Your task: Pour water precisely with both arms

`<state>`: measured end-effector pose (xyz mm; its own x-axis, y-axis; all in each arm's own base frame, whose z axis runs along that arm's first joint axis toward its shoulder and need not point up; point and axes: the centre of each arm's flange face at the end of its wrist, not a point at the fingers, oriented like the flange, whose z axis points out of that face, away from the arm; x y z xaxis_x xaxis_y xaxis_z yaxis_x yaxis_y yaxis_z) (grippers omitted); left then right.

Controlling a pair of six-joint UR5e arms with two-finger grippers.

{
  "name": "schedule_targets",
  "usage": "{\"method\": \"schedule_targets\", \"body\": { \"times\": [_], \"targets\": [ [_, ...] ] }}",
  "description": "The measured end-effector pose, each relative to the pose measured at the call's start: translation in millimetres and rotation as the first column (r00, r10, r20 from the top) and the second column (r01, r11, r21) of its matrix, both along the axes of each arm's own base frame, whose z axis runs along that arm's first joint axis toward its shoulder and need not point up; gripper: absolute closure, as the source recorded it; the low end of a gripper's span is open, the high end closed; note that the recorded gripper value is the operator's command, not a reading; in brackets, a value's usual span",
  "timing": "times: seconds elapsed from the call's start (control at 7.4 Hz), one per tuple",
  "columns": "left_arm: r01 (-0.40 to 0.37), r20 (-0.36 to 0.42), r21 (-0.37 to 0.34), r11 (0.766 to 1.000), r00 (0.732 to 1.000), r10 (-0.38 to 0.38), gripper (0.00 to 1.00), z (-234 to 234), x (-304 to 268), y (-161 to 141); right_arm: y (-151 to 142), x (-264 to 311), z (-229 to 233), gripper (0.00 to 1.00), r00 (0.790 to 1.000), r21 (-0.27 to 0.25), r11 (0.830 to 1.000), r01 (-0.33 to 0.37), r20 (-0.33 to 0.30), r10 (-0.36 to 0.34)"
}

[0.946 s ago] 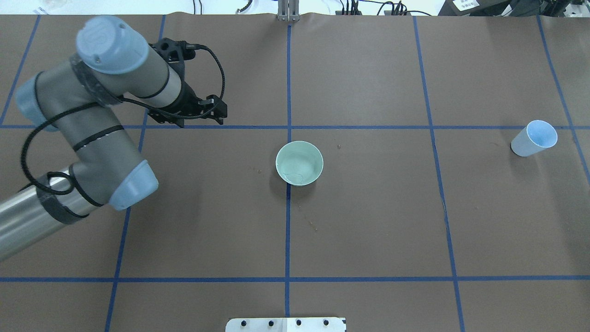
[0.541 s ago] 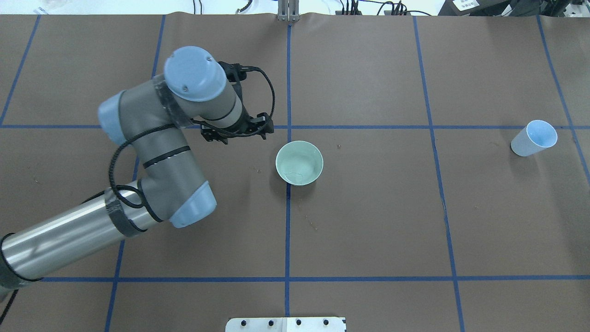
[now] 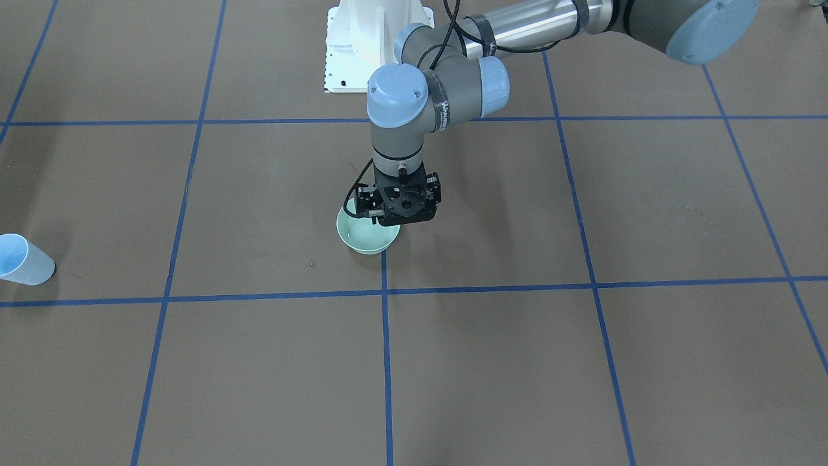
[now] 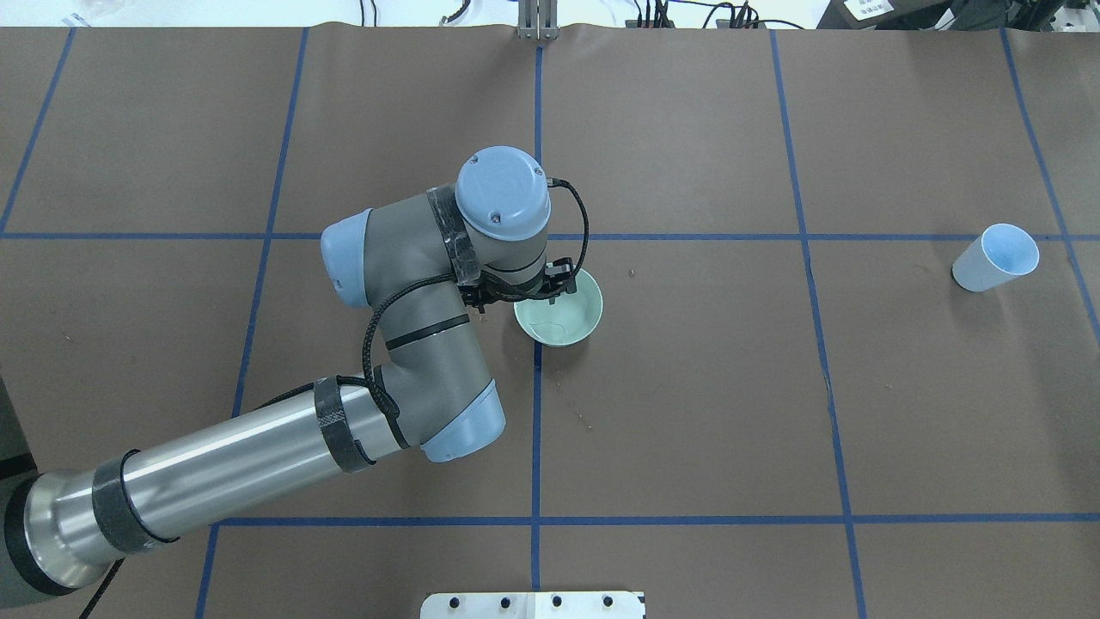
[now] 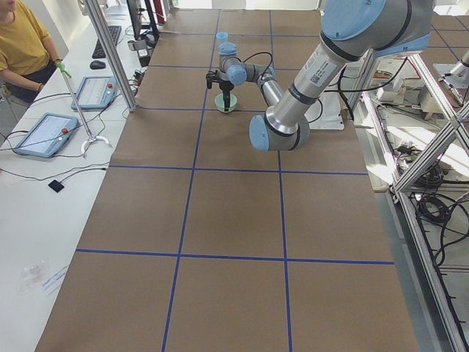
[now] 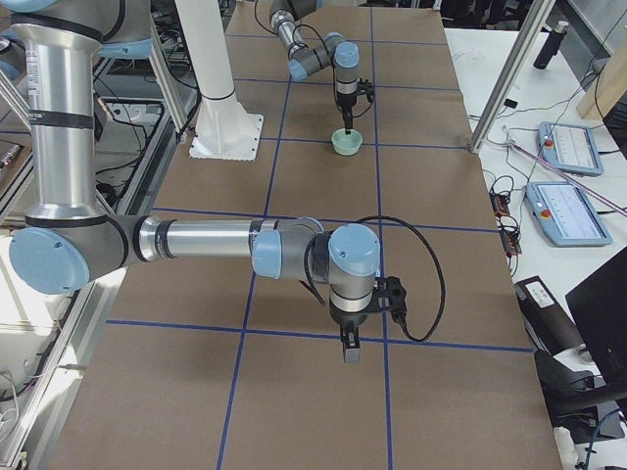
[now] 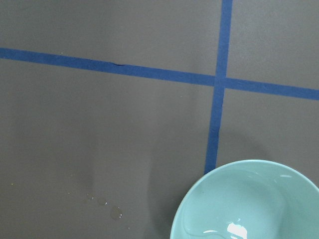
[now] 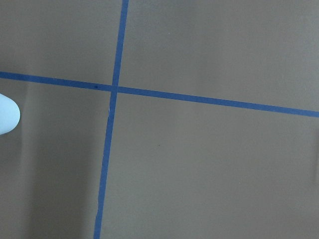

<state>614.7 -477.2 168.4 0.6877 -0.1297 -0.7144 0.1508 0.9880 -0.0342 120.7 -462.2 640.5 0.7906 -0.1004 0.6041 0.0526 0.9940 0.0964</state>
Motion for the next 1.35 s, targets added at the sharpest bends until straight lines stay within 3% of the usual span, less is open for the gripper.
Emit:
{"method": "schedule_targets", "body": {
  "times": [0.27, 0.54, 1.35],
  "targets": [
    [-0.013, -0.001, 0.015, 1.000, 1.000, 0.013, 0.45, 2.5, 3.1, -1.6, 0.0, 0.0, 0.0, 0.00, 1.000, 0.000, 1.000, 0.000, 0.000, 0.000],
    [-0.038, -0.004, 0.039, 0.999, 0.999, 0.038, 0.64, 2.1, 2.8, -1.9, -0.1, -0.2, -0.3, 0.00, 1.000, 0.001, 1.000, 0.000, 0.000, 0.000],
    [-0.057, -0.024, 0.074, 0.996, 0.998, 0.059, 0.66, -0.4, 0.9, -3.2, -0.4, -0.9, -0.9, 0.00, 1.000, 0.003, 1.000, 0.002, -0.001, -0.002]
  ]
}}
